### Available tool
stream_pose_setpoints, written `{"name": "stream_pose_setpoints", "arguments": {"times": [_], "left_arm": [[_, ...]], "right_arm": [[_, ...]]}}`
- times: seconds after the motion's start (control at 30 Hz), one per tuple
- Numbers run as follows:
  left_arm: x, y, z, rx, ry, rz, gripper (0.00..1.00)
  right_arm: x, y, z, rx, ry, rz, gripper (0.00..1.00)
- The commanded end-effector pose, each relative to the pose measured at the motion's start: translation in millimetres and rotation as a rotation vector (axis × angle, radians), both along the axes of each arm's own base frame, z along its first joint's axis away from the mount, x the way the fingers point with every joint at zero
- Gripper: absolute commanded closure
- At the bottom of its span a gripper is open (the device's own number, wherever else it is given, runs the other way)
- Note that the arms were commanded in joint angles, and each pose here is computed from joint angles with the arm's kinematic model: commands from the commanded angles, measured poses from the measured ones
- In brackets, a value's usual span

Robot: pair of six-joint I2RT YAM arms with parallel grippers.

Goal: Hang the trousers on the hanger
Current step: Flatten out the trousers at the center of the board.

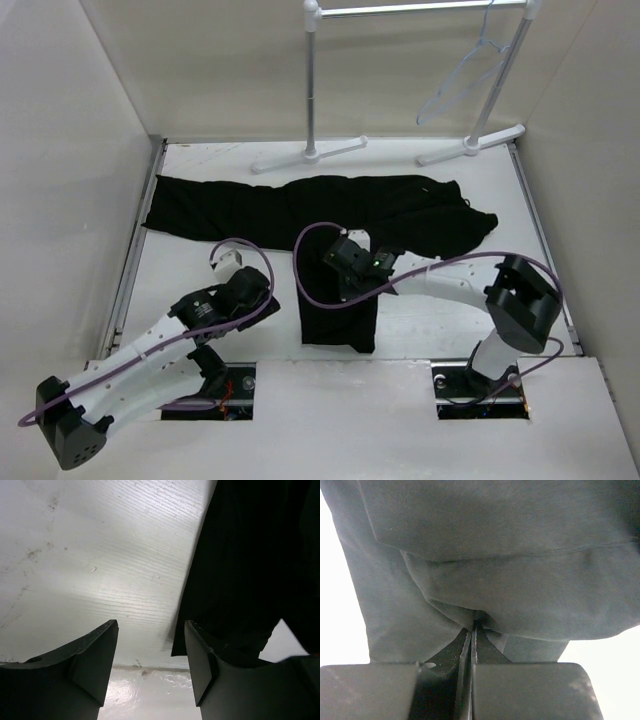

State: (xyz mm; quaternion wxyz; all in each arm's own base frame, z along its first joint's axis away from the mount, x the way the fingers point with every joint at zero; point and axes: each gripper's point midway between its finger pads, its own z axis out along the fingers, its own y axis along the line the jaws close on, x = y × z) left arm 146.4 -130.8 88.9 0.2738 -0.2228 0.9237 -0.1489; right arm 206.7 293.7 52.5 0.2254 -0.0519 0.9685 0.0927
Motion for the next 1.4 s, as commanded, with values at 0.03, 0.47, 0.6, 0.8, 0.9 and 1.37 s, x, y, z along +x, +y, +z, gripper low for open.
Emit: {"name": "stream_pose_setpoints", "arguments": {"times": [0.03, 0.47, 0.6, 0.8, 0.9, 1.37], "left_arm": [[-5, -6, -5, -0.013, 0.031, -0.012, 0.46], [4, -139, -7, -0.066, 0.021, -0.299, 0.42], [16, -167, -20, -0.057, 0.013, -0.32, 0.42], [15, -180, -55, 0.086, 0.089, -0.389, 0.58], [10, -175, -67, 0.15, 0.123, -0.404, 0.79], [5, 159, 120, 0.522, -0.094, 0.383, 0.93]], "right_arm": [[40, -22, 69, 0.158, -0.17, -0.156, 1.0], [91, -196, 119, 0.489, -0.31, -0.627, 0.94], [92, -202, 115, 0.484, -0.32, -0.651, 0.93], [92, -203, 124, 0.496, -0.346, -0.645, 0.93], [91, -202, 126, 0.5, -0.351, -0.642, 0.92], [15, -137, 87, 0.5, -0.161, -0.422, 0.83]]}}
